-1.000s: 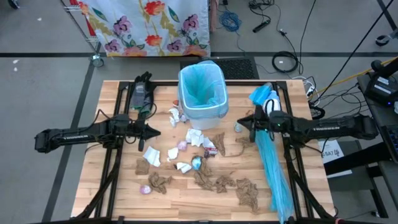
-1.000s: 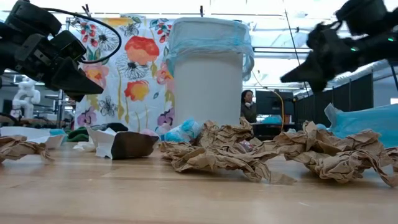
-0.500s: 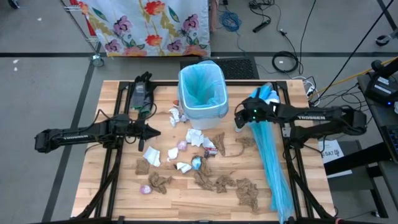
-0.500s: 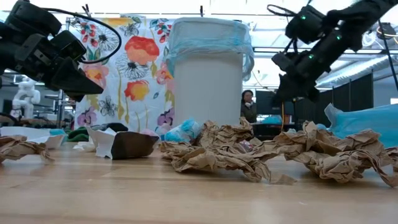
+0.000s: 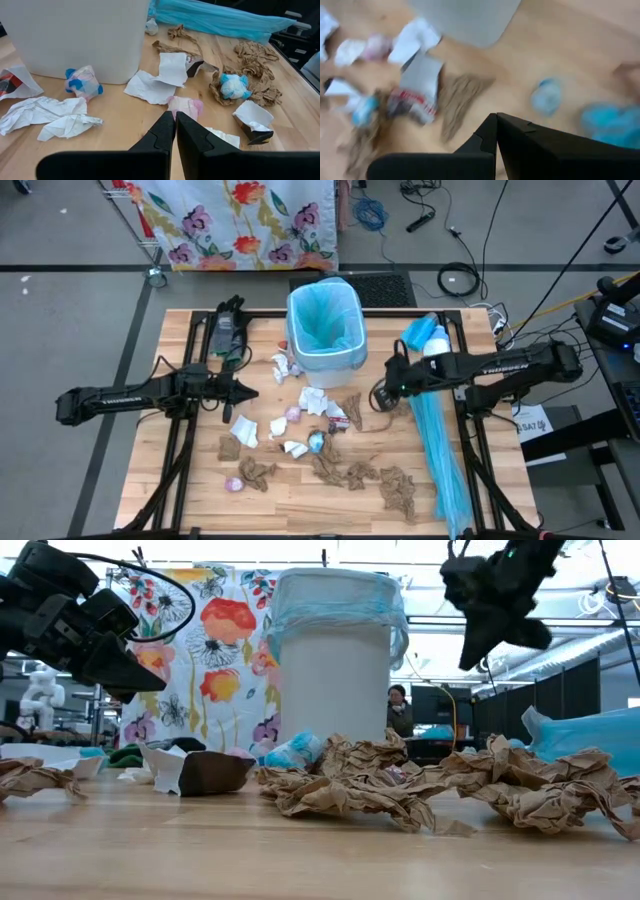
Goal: Place trash/remove bag and relplace
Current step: Put the brown napkin into the trash bin
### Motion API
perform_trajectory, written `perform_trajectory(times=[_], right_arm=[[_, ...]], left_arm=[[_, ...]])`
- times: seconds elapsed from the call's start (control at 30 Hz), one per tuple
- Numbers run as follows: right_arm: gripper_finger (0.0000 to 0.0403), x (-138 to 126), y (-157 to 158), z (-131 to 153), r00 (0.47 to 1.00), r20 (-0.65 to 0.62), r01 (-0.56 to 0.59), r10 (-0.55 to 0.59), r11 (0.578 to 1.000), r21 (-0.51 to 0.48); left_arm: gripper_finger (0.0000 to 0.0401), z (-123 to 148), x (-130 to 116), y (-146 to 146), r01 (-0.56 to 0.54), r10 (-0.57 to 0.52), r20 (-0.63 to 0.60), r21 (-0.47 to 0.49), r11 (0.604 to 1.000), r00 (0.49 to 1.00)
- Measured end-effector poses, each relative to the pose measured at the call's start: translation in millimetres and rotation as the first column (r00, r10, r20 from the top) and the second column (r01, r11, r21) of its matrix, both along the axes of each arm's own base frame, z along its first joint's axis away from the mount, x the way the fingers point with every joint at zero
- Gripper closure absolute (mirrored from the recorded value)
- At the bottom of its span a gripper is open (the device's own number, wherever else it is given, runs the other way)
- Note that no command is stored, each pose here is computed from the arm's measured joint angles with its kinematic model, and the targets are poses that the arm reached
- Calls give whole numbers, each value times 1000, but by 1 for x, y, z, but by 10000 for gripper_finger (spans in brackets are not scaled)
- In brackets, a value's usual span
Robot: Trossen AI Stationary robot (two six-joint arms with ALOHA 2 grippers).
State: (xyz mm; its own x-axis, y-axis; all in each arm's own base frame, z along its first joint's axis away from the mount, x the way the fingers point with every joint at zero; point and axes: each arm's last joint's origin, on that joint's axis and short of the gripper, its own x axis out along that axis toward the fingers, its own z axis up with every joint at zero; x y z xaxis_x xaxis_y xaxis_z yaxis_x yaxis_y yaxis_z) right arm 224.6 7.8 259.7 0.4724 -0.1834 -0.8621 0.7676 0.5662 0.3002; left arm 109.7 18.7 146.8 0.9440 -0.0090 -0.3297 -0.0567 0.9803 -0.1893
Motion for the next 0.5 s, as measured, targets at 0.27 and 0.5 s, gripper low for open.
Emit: perform_trajectory(times=[0.27,0.5], right_arm=[[403,10,37,-20,984,-100,-129,150,973,193],[386,10,77,-38,933,-179,-229,311,900,372]], left_arm=[[379,0,0,0,0,0,0,-2,1000,1000],[379,0,0,0,0,0,0,-2,1000,1000]])
